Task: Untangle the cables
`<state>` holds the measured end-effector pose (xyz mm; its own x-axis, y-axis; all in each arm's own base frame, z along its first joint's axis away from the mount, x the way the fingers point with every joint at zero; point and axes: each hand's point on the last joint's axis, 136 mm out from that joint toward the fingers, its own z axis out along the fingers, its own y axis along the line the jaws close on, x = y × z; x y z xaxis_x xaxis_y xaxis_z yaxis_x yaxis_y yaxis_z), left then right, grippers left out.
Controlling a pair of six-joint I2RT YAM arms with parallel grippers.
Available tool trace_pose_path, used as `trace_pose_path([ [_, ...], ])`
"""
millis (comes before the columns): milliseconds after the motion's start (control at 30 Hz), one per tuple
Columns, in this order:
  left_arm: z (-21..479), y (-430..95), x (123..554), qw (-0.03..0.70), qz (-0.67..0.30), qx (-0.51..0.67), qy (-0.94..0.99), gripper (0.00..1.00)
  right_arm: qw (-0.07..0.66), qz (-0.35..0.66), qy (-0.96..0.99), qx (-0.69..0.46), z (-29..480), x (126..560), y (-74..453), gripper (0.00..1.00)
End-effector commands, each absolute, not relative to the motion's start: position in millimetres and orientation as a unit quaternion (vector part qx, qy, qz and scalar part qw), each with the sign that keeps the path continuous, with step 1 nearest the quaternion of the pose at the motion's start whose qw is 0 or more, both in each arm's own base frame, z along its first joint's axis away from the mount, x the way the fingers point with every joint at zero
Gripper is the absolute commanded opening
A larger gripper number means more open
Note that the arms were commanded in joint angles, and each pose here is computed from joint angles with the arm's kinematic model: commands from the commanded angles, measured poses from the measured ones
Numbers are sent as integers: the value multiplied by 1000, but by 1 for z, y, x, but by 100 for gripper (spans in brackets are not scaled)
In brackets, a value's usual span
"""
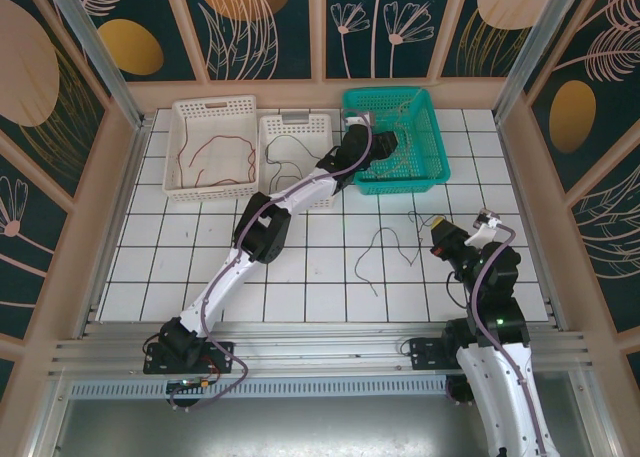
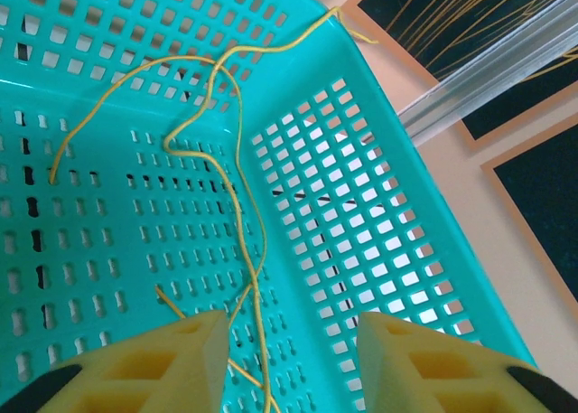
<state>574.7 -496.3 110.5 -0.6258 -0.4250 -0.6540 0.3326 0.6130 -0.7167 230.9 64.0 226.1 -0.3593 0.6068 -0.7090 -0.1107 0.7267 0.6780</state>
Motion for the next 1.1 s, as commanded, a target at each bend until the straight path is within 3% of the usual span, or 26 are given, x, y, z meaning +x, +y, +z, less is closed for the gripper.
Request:
trace_pose_path([
  [0, 118, -490, 580, 428, -445, -31, 786, 45, 552, 333, 750, 149, 231, 233, 67, 0],
  [200, 179, -490, 576, 453, -465, -15, 761, 61, 555, 323, 752, 151, 243, 236, 64, 0],
  [533, 360, -438, 553, 562, -425, 39, 708, 98, 547, 329, 763, 108, 300, 262, 79, 0],
  [733, 428, -381, 517, 612, -363, 33, 702, 99, 558, 364, 743, 66, 365, 290, 103, 0],
  [1067, 437, -271, 444, 649, -259, -38, 714, 98, 577, 388, 717, -56, 496, 330, 216, 0],
])
